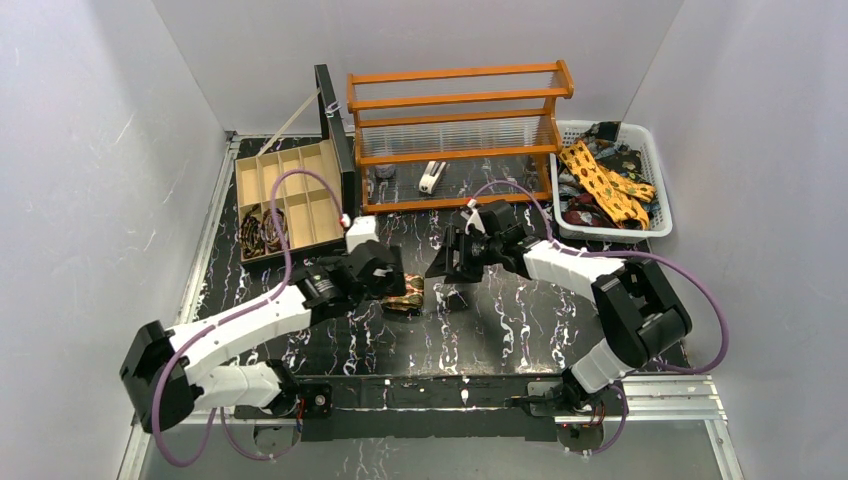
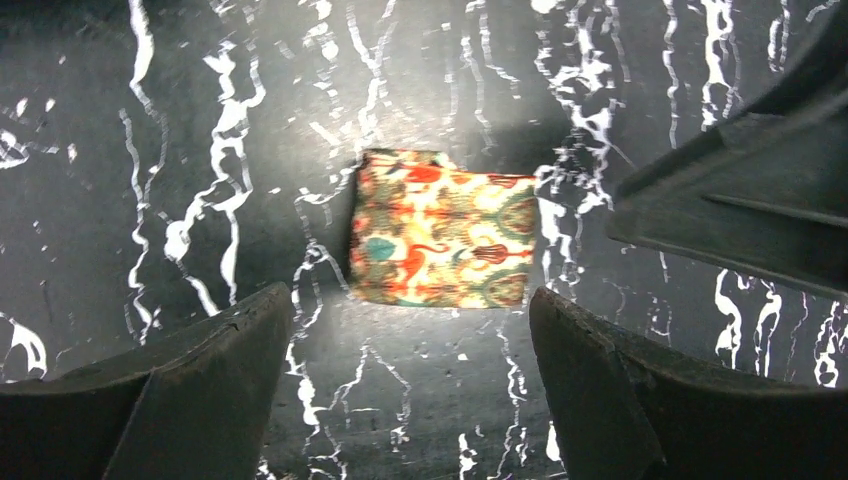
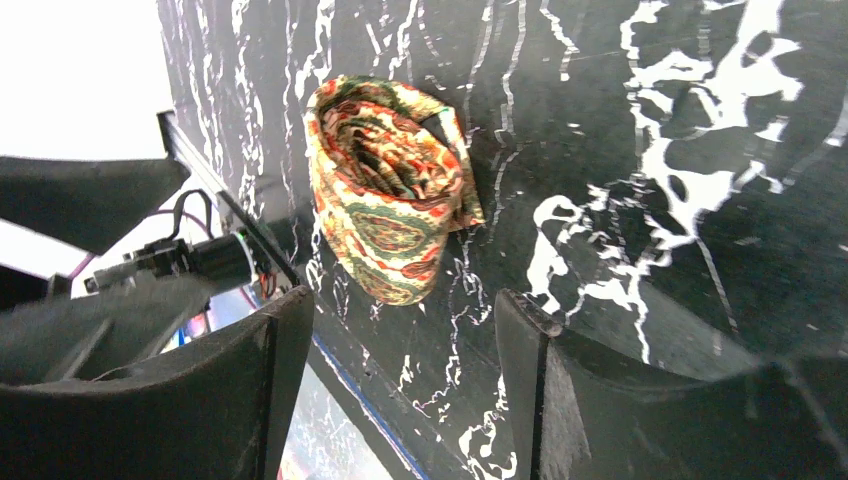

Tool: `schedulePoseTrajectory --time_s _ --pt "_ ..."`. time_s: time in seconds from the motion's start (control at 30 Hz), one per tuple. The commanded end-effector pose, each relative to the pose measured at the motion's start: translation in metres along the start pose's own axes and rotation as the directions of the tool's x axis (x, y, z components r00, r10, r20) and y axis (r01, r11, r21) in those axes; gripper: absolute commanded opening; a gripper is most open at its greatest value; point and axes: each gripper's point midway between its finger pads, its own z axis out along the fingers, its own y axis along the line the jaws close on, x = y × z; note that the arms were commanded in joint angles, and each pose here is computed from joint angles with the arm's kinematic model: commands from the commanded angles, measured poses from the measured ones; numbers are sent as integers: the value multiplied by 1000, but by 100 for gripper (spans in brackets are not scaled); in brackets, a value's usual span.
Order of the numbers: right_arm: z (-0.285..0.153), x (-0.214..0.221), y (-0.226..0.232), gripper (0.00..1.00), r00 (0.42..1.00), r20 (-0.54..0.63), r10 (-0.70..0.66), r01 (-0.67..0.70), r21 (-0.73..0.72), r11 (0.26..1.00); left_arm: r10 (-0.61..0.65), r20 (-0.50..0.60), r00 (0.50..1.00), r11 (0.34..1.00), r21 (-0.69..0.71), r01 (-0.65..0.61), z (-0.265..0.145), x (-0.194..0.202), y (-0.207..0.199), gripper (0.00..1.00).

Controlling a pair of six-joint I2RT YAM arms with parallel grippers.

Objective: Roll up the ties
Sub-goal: Roll the tie at the center of the board.

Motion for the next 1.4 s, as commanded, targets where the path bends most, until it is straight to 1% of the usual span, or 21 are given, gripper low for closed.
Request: schedulePoseTrajectory --time_s 0.0,0.07,0.17,0.33,0.43,0.53,0.7,0.8,0.83,0.93,1.03,1.1,1.17,1.23,1.33,1.37 --pt "11 0 31 76 998 -39 -56 52 -110 993 -124 0 992 989 85 123 -5 -4 15 86" --pt "18 6 31 76 997 -61 -55 48 -114 992 -146 -1 989 984 100 145 -5 -3 21 87" --pt "28 12 27 74 995 -87 -46 35 -116 993 -179 -20 984 974 137 180 -2 2 25 87" --pt "40 21 5 54 992 -127 -24 16 -61 998 -212 -64 975 958 182 220 5 12 25 87" --pt "44 32 -7 48 987 -160 -6 -2 -47 999 -234 -86 968 949 195 247 10 19 25 87" --pt "47 39 -16 46 983 -183 13 -19 -30 999 -255 -95 962 940 209 270 13 22 25 87" --pt "48 40 -20 44 983 -184 22 -24 -10 1000 -282 -105 954 927 226 299 18 24 22 88" --pt "48 41 -23 42 981 -194 19 -18 9 1000 -287 -112 951 925 226 305 21 26 21 88" --pt "48 41 -23 42 981 -195 15 -14 6 1000 -289 -113 951 924 227 307 22 27 21 88" --pt "44 37 -14 46 981 -194 -8 4 -17 1000 -296 -116 948 920 232 316 24 29 21 88" --pt "36 29 1 53 982 -183 -43 36 -40 999 -304 -117 945 920 221 324 24 31 24 88" --pt "31 21 12 60 983 -161 -91 83 -58 995 -315 -116 942 917 217 334 24 33 26 88" --pt "26 12 21 66 978 -135 -158 149 -73 986 -327 -110 939 915 211 343 23 35 29 88" --pt "23 2 27 69 964 -109 -241 232 -87 969 -343 -100 934 913 200 356 22 35 33 88" --pt "23 -13 36 73 922 -44 -384 377 -120 919 -375 -68 925 907 181 381 17 34 42 88" --pt "23 -21 42 76 894 8 -448 445 -142 884 -386 -57 921 905 172 389 16 33 45 88"
